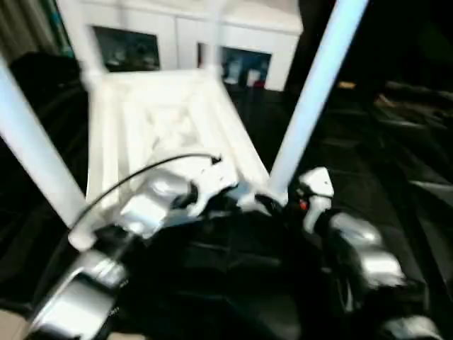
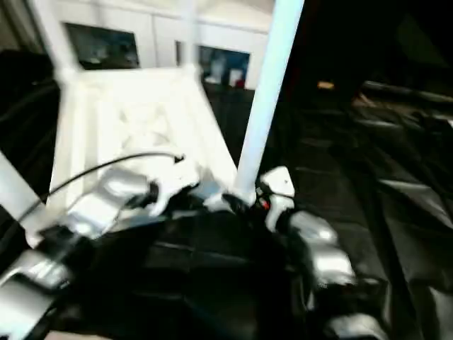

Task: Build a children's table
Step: Rotate leg to tighten

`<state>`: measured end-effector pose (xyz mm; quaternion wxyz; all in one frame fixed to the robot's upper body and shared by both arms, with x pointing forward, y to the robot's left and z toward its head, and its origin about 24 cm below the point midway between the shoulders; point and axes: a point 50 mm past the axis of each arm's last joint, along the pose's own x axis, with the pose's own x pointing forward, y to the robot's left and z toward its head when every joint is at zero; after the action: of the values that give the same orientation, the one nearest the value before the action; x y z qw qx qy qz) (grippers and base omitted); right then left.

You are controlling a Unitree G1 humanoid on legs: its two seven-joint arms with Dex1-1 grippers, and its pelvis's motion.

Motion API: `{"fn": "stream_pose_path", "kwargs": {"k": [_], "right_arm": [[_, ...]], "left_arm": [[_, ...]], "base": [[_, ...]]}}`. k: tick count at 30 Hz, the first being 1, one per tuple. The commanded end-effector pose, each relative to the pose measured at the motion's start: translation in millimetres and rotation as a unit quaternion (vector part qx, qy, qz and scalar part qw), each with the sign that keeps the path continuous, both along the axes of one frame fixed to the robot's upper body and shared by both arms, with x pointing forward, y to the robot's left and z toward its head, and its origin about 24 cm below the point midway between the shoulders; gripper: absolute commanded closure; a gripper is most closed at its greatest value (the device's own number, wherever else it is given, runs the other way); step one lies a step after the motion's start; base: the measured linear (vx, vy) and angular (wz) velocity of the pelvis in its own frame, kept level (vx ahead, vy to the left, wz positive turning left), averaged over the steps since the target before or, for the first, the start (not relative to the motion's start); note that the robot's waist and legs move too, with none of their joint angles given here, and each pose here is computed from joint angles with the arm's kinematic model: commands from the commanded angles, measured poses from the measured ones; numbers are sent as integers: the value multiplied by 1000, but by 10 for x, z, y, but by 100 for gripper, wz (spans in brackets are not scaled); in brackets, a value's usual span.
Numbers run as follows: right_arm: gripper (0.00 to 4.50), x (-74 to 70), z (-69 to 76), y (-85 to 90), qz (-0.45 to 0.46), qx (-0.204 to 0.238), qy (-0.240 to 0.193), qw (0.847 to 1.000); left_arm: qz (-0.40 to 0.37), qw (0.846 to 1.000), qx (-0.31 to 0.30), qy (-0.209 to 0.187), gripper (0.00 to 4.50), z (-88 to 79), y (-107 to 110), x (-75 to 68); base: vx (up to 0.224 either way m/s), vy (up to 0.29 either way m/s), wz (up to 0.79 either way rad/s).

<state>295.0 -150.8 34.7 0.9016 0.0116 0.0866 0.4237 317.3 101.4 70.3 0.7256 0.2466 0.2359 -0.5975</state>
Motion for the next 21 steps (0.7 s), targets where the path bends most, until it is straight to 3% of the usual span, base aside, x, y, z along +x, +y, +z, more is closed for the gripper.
{"fn": "stream_pose_path", "kwargs": {"k": [1,6,13,21], "right_arm": [[62,-70,35,-15,45,3,5,999],[62,-222,-11,-6,123,-17,29,992],[62,-236,-42,5,140,-26,38,989],[139,-192,-9,12,142,-14,43,989]], "left_arm": [[-63,996,22,52,450,-146,-4,-190],[-82,994,30,61,450,-118,115,-257],[-61,996,28,60,450,-114,168,-255],[-56,996,25,65,450,-102,193,-269]], "base": [[0,0,0],[0,0,0],[0,0,0],[0,0,0]]}}
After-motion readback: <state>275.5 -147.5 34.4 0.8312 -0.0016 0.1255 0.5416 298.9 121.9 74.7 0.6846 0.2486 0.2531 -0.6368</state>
